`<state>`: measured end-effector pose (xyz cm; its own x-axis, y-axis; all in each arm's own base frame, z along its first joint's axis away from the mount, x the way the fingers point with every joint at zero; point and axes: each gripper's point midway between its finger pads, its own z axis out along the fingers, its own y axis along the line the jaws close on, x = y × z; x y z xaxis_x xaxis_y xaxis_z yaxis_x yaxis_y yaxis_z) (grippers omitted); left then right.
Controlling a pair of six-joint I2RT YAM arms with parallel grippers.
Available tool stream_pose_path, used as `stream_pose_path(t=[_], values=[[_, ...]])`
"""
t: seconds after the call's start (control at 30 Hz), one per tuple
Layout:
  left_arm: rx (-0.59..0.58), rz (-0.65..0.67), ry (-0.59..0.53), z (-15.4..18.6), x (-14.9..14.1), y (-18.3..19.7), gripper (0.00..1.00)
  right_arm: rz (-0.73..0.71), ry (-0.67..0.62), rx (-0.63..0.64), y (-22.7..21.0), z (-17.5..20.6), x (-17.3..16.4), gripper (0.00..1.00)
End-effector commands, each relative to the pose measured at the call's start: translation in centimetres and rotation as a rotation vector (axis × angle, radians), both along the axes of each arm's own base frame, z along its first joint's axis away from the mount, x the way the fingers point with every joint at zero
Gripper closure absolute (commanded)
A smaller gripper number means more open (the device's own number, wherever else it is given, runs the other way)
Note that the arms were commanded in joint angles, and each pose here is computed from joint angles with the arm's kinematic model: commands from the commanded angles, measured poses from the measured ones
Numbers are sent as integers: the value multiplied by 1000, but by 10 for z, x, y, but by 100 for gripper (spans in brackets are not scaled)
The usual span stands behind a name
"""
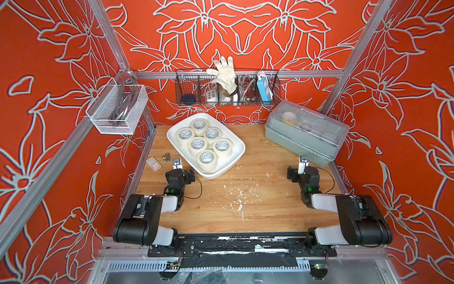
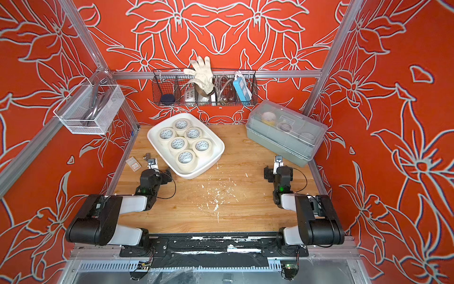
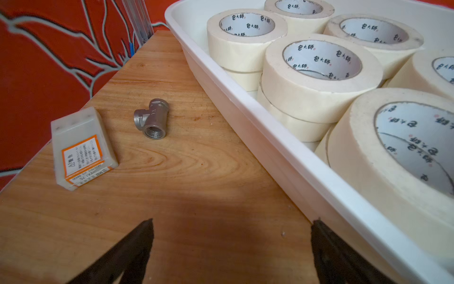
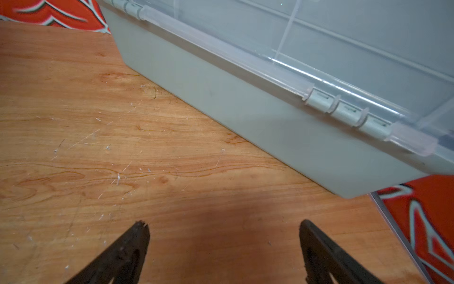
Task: Take out the art tape in the storage box
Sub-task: Move the storage box to the center of the board.
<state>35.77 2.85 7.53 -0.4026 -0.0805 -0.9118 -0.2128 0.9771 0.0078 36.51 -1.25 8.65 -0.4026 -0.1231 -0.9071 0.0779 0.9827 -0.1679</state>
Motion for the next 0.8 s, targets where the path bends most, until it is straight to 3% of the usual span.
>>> stream_pose_path(t=[0.0, 0.5, 0.7, 0.77], values=[[1, -4, -35, 11, 5, 0, 2, 11, -17, 9, 2, 7, 7, 1], [1, -4, -38, 12, 5, 0, 2, 12, -19, 12, 2, 8, 7, 1], [7, 70, -92, 44, -10, 11, 2, -141, 0, 9, -23, 49, 4, 1], [11, 130, -120, 65, -16, 19, 2, -240, -30, 77, -34, 71, 0, 1]])
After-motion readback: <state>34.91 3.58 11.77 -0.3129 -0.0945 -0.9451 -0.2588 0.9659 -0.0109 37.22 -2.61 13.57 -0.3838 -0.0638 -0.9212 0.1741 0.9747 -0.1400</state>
